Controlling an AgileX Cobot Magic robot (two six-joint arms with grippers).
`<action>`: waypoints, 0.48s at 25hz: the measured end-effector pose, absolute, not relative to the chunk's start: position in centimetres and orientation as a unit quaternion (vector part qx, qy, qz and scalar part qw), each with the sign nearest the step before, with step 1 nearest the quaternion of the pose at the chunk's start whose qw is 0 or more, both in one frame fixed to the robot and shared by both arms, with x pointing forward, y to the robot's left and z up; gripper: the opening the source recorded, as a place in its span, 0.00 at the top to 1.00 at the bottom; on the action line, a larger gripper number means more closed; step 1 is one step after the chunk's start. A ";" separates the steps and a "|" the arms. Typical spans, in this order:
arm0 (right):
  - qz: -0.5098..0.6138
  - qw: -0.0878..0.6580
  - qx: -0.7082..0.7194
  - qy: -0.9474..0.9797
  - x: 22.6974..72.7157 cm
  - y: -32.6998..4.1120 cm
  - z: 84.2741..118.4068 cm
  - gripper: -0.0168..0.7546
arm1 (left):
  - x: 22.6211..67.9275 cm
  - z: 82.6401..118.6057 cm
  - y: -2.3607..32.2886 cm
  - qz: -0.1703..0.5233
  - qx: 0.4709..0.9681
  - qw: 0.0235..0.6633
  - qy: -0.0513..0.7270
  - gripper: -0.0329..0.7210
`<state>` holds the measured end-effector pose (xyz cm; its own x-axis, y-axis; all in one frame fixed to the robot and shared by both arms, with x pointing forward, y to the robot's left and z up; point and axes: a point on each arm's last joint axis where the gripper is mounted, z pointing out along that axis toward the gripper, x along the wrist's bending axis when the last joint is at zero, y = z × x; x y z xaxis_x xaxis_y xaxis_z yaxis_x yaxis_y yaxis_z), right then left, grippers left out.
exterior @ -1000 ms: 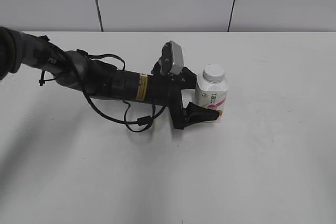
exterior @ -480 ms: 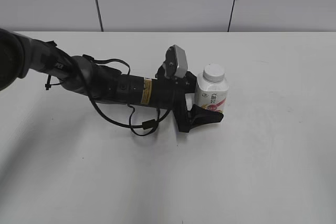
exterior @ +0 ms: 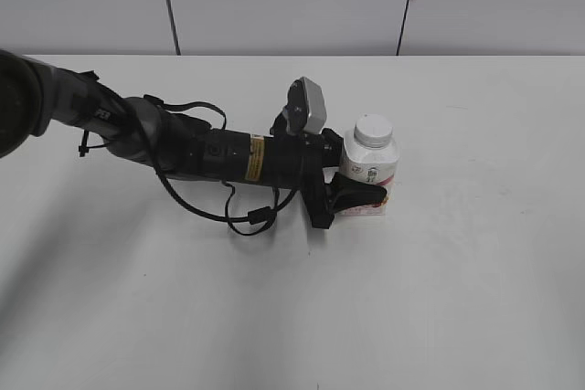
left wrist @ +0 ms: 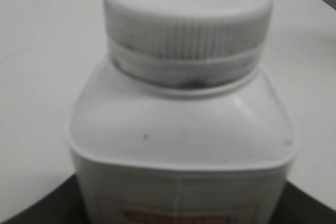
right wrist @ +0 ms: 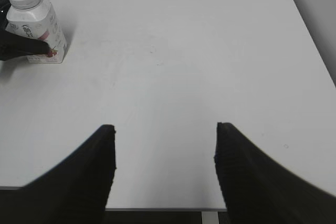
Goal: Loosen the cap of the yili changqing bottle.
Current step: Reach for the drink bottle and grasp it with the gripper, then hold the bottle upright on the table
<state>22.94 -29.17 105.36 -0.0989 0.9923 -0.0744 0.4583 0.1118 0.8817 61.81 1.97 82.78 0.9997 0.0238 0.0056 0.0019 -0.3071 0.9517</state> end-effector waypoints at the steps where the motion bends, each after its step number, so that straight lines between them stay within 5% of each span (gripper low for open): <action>1: 0.361 0.370 0.560 0.647 22.9 -29.2 105.4 0.36 | 61.8 82.8 2.0 0.009 0.808 0.588 0.007 0.40; 12: 0.361 0.370 0.560 0.647 22.9 -29.2 105.4 0.36 | 60.7 84.4 6.0 0.002 0.818 0.575 0.015 0.40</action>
<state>22.94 -29.17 105.36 -0.0989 0.9923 -0.0744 0.4583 0.1118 0.8817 60.73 5.98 84.35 0.9995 0.0272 -0.0138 0.0222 -0.3372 0.9412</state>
